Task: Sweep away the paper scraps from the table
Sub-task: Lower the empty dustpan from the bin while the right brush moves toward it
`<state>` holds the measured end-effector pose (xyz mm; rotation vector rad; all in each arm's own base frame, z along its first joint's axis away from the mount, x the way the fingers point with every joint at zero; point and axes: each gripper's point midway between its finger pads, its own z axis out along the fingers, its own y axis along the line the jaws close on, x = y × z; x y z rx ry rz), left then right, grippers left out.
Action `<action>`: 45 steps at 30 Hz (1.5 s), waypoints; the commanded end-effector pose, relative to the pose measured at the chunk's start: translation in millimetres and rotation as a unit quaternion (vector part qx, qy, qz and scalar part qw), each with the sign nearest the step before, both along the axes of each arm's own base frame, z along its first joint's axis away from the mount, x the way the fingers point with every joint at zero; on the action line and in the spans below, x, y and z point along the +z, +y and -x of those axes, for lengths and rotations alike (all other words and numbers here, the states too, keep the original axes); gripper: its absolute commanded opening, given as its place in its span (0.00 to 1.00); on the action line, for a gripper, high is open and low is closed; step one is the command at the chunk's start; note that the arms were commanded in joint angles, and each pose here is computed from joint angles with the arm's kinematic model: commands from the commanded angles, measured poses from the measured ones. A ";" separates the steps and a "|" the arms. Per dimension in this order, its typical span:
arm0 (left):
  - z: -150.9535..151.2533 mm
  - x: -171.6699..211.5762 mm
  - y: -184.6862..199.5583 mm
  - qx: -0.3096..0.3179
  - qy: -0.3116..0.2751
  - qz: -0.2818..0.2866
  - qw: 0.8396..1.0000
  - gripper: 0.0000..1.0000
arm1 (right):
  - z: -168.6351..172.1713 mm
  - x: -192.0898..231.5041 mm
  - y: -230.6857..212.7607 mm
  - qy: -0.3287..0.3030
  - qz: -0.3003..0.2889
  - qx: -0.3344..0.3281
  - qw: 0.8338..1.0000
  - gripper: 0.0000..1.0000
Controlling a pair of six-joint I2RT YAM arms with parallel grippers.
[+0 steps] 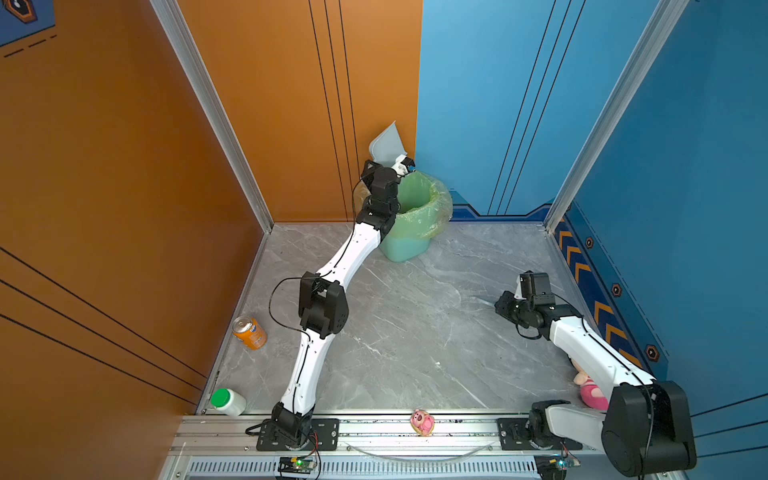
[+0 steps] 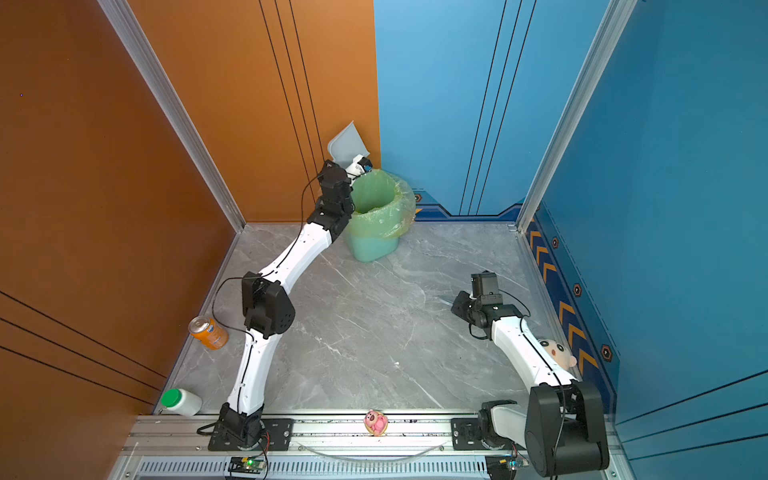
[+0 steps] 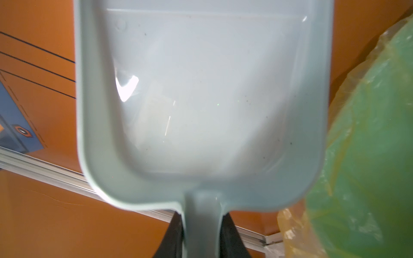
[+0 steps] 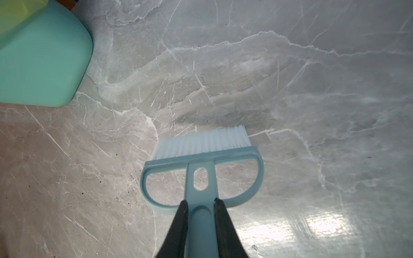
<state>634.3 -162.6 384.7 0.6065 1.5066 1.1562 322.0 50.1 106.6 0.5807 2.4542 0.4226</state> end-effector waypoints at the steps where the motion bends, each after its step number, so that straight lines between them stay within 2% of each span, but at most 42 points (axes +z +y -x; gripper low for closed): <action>1: 20.6 41.1 17.6 -0.017 -0.027 0.109 0.994 0.00 | -6.9 12.2 -4.1 -0.011 0.025 0.002 1.000 0.00; 3: 27.3 44.5 17.7 -0.038 -0.017 0.148 0.988 0.00 | -9.5 19.2 -3.9 -0.019 0.033 0.009 0.999 0.00; 7: 43.4 51.2 19.7 -0.054 -0.003 0.190 0.980 0.00 | -15.0 32.4 -4.4 -0.032 0.048 0.021 0.998 0.00; 15: 87.9 40.3 13.7 -0.089 0.052 0.214 0.971 0.00 | -26.1 60.9 1.6 -0.042 0.051 0.046 0.997 0.00; 22: 137.6 32.0 -11.0 -0.163 0.039 0.217 0.962 0.00 | -26.8 84.6 14.3 -0.044 0.030 0.077 0.996 0.00; 26: 164.7 16.6 -22.1 -0.184 0.044 0.206 0.960 0.00 | -20.7 93.4 31.9 -0.027 -0.013 0.109 0.994 0.00; 34: 193.6 -29.7 -12.1 -0.173 0.086 0.238 0.952 0.00 | -7.0 89.7 70.6 0.015 -0.078 0.173 0.982 0.00; 39: 204.9 -60.8 8.7 -0.133 0.120 0.261 0.949 0.00 | -2.3 77.6 101.3 0.048 -0.115 0.214 0.969 0.00; 45: 226.6 -95.7 46.0 -0.064 0.156 0.296 0.940 0.00 | -3.5 65.6 154.5 0.075 -0.134 0.278 0.948 0.00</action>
